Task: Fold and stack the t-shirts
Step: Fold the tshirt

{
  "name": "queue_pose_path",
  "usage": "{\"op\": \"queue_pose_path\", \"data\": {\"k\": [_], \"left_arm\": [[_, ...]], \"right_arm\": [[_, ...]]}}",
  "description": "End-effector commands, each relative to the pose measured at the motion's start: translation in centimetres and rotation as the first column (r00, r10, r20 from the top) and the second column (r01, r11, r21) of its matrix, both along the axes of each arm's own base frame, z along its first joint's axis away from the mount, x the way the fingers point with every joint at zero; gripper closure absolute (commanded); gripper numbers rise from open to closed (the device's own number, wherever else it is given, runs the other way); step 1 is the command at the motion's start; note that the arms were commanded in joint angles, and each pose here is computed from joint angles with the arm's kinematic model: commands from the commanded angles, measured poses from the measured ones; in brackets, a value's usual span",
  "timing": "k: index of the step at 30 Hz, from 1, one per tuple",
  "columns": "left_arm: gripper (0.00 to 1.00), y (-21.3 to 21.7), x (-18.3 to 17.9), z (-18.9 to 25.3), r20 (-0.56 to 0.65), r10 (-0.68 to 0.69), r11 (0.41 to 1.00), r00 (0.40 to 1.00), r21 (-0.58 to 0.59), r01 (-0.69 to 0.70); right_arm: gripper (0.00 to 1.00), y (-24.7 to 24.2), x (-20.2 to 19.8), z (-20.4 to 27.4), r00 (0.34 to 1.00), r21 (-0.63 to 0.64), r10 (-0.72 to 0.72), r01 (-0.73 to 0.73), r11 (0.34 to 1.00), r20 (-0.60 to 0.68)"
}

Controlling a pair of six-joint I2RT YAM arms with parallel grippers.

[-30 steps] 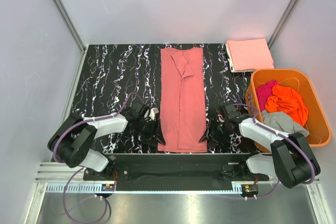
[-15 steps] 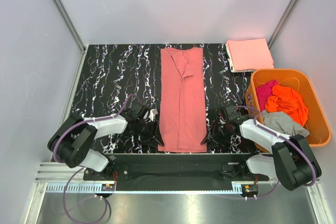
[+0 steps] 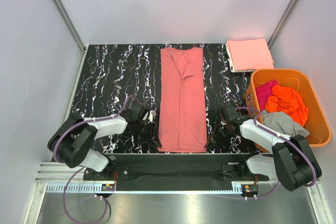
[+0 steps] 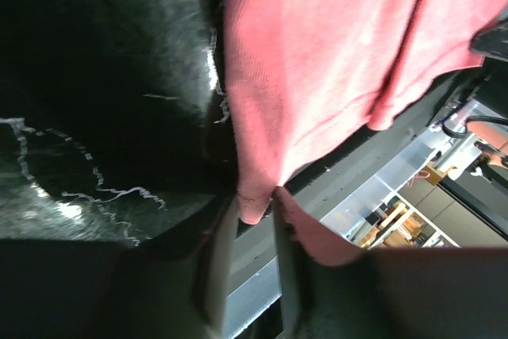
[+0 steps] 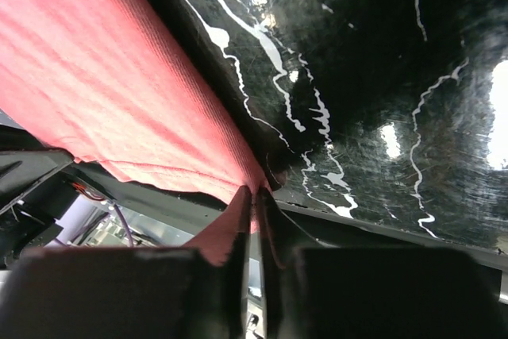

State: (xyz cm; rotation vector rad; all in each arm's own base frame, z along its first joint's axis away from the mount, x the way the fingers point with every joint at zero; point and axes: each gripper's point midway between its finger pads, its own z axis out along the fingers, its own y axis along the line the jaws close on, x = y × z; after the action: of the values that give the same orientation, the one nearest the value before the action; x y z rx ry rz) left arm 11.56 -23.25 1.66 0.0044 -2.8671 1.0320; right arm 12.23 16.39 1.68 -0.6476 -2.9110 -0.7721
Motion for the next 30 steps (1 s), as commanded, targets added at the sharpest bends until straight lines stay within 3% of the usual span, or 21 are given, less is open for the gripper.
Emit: {"op": "queue_pose_path", "data": {"k": [1, 5, 12, 30], "left_arm": [[0.72, 3.5, -1.8, -3.3, -0.035, 0.012, 0.979, 0.999, 0.201, -0.005], [0.83, 3.6, -1.8, -3.4, -0.037, 0.014, 0.979, 0.999, 0.205, -0.006], [1.00, 4.1, -2.9, -3.4, -0.055, 0.029, 0.980, 0.998, 0.201, -0.017], [1.00, 2.5, -3.4, -0.4, -0.031, 0.069, 0.994, 0.997, 0.085, -0.066]], "right_arm": [[0.91, 0.0, 0.6, 0.4, 1.000, -0.007, -0.011, 0.011, 1.000, 0.015], [1.00, 0.0, 0.5, 0.5, 1.000, -0.004, -0.021, 0.021, 1.000, 0.015], [1.00, -0.2, -0.1, 0.7, 0.999, -0.006, -0.032, 0.032, 0.999, -0.001], [1.00, 0.7, -2.1, 1.7, 0.998, 0.123, -0.053, 0.051, 0.991, 0.015]]}}
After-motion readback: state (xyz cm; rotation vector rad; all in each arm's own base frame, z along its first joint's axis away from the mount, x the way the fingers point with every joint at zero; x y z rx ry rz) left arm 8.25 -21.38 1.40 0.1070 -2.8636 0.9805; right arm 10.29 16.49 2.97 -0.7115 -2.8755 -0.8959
